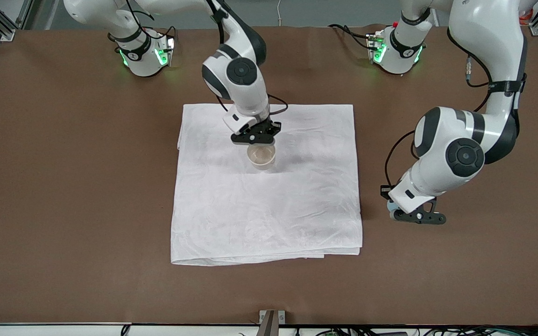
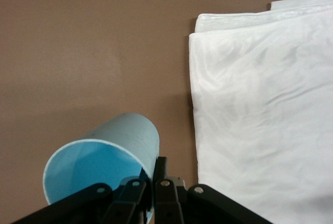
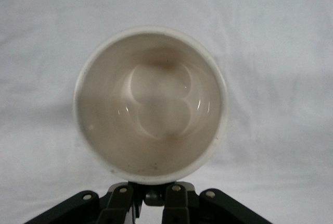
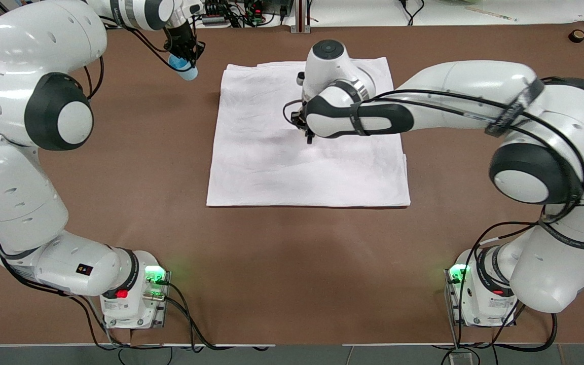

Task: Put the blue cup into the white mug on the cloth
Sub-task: 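Carry the white mug onto the cloth center with the right gripper, then release the mug and withdraw the right gripper while the left gripper brings the cup over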

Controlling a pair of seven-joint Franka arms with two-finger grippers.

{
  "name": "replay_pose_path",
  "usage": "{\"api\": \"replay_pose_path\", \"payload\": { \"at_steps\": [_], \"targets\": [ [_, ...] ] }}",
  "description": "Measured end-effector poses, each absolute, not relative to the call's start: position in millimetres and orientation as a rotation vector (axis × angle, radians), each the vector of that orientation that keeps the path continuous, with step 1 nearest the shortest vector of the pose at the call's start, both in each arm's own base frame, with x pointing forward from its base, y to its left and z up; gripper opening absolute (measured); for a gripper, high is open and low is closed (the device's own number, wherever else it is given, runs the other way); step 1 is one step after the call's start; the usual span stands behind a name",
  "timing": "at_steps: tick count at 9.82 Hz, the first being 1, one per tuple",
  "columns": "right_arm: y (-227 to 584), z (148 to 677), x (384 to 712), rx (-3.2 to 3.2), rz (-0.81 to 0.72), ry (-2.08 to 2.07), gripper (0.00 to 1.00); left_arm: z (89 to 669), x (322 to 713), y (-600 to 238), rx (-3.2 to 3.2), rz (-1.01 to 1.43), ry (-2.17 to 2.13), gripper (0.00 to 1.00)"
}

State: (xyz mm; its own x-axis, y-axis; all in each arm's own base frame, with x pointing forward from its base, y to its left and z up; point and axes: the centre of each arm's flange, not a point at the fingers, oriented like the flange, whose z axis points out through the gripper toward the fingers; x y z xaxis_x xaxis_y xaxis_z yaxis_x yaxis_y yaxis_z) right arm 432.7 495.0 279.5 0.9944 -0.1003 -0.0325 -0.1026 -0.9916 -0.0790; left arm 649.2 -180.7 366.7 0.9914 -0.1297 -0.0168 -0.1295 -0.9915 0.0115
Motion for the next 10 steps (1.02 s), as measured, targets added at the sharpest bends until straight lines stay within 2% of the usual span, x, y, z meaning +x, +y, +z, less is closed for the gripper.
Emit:
{"api": "replay_pose_path", "payload": {
  "at_steps": [2,3,6,8,10],
  "targets": [
    [500,246,441,-3.067,0.052,0.164,0.20,370,648,-187,3.123,-0.037,-0.218,0.04],
    [502,244,442,-3.067,0.049,0.162,0.31,370,648,-189,3.123,-0.039,-0.224,0.04],
    [504,250,445,-3.065,0.039,0.157,0.74,382,647,-212,3.113,-0.002,-0.275,0.04],
    [504,279,445,-3.091,0.067,0.147,0.99,393,645,-230,3.104,0.030,-0.314,0.04],
    [483,365,451,-3.109,0.080,0.174,1.00,419,649,-237,3.097,0.051,-0.329,0.04]
  ]
}}
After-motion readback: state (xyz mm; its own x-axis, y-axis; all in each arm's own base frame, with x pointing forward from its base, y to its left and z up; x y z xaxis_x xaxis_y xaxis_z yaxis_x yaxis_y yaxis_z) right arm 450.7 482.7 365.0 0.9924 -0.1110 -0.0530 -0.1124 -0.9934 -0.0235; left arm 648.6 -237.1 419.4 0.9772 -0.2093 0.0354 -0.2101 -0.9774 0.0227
